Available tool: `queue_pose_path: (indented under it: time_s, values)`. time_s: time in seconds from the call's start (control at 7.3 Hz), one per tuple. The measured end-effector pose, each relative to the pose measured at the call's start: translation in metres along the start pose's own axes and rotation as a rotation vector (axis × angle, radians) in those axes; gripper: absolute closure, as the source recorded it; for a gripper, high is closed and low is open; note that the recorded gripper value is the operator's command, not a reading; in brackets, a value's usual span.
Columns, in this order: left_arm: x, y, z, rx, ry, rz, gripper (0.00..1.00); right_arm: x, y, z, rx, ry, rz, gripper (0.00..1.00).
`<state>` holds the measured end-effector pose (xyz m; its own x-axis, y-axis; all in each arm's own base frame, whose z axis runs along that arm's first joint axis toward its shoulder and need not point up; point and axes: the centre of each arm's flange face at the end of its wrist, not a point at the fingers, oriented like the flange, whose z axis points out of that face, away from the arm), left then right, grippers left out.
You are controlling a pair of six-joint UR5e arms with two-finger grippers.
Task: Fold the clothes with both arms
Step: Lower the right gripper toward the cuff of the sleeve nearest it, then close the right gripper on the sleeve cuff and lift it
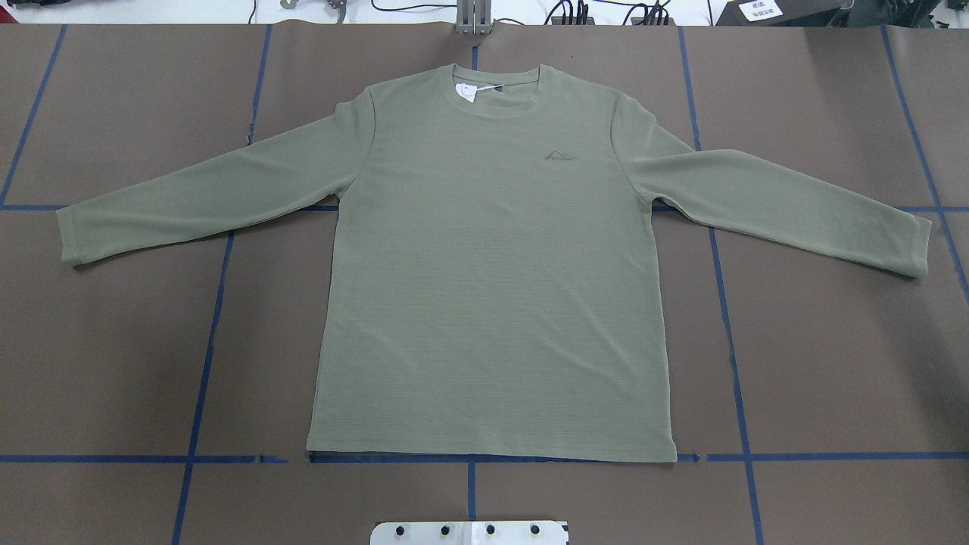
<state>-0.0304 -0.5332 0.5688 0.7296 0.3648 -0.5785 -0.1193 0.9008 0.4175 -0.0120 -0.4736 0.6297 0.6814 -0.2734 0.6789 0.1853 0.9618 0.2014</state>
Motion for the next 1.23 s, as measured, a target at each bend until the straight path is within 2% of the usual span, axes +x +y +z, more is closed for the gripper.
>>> queue_pose_path:
  time_s: [0.27, 0.68, 0.96, 1.23]
  values:
    - [0.001, 0.002, 0.001, 0.010, -0.001, 0.013, 0.00, 0.026, -0.023, 0.037, 0.020, -0.004, -0.007, 0.00]
    - [0.002, 0.001, -0.001, 0.030, -0.003, 0.030, 0.00, 0.021, -0.053, 0.063, 0.016, -0.018, 0.009, 0.00]
    - [0.003, 0.001, -0.001, 0.033, -0.002, 0.030, 0.00, 0.018, -0.056, 0.078, 0.017, 0.002, -0.004, 0.00]
    - [0.003, 0.000, -0.002, 0.035, -0.001, 0.031, 0.00, 0.014, -0.053, 0.106, 0.055, 0.014, 0.003, 0.00]
